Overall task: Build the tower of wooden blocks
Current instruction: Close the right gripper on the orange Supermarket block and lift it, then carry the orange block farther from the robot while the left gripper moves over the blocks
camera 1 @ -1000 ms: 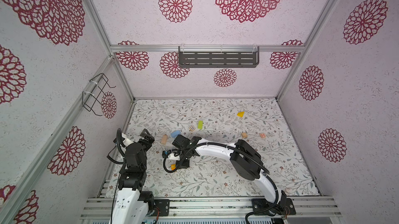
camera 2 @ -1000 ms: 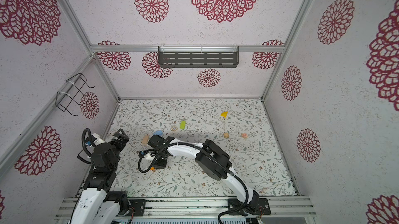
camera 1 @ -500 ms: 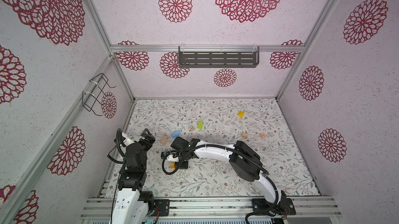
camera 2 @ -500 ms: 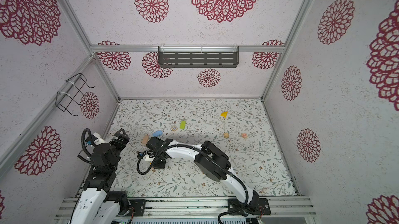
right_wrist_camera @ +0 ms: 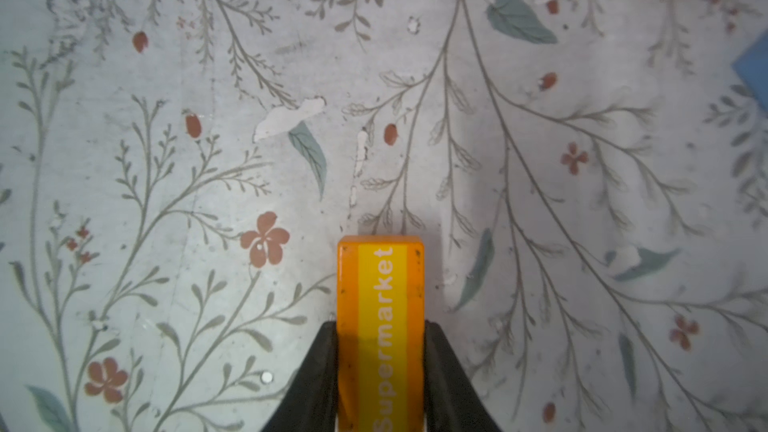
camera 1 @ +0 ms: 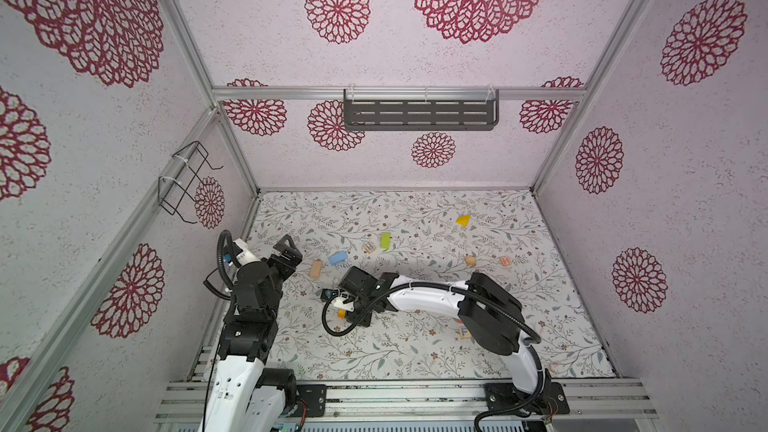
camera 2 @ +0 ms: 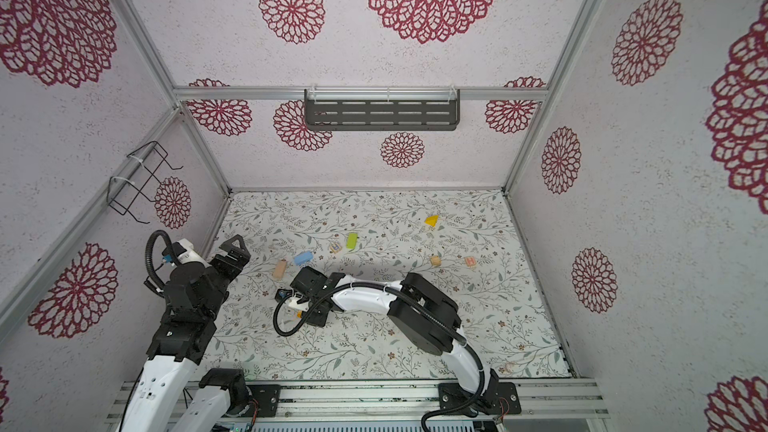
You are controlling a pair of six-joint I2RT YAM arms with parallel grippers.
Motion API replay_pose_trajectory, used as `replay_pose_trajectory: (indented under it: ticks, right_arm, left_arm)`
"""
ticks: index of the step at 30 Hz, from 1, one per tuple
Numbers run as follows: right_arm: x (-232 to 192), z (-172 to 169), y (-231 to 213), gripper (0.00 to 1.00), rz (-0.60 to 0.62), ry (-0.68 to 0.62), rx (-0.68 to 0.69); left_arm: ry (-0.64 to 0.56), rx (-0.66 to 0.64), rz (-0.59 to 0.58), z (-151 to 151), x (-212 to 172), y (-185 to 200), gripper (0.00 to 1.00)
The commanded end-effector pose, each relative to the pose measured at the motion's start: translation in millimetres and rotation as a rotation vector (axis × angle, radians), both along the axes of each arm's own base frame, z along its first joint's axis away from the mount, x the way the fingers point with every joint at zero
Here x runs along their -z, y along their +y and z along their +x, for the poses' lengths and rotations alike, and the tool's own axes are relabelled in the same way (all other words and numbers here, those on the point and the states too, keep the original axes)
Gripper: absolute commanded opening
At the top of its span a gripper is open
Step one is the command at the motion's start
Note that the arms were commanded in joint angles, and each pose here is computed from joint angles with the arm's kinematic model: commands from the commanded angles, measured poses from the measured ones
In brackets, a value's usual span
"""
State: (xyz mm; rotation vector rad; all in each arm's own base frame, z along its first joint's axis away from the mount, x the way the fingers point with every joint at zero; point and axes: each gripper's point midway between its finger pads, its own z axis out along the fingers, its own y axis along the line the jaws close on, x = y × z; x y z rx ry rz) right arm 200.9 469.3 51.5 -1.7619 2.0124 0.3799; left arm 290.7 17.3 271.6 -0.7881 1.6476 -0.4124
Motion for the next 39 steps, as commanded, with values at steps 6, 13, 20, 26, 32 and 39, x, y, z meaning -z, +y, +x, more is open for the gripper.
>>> replay_pose_trajectory:
  ticks: [6, 13, 20, 26, 32, 39]
  right_arm:
    - [-63, 20, -33, 0.25, 0.109, -0.07, 0.243]
    - [-89, 33, -79, 0.24, 0.159, -0.072, 0.448]
    - [-114, 52, -126, 0.22, 0.211, -0.084, 0.706]
    - [-128, 69, -170, 0.19, 0.256, -0.068, 0.953]
    - [-133, 82, -207, 0.17, 0.286, -0.063, 1.145]
    - [-119, 93, -231, 0.17, 0.316, -0.007, 1.295]
  left_arm:
    - [0.071, 0.086, 0.037, 5, -13, -25, 0.98]
    - [0.12, 0.166, 0.072, 16, -16, -54, 0.99]
    - [0.173, 0.223, 0.104, 33, -1, -80, 0.99]
    - [0.216, 0.258, 0.133, 51, 17, -98, 0.98]
    - [0.251, 0.289, 0.142, 70, 33, -115, 0.97]
    - [0.377, 0.295, 0.137, 87, 67, -131, 0.97]
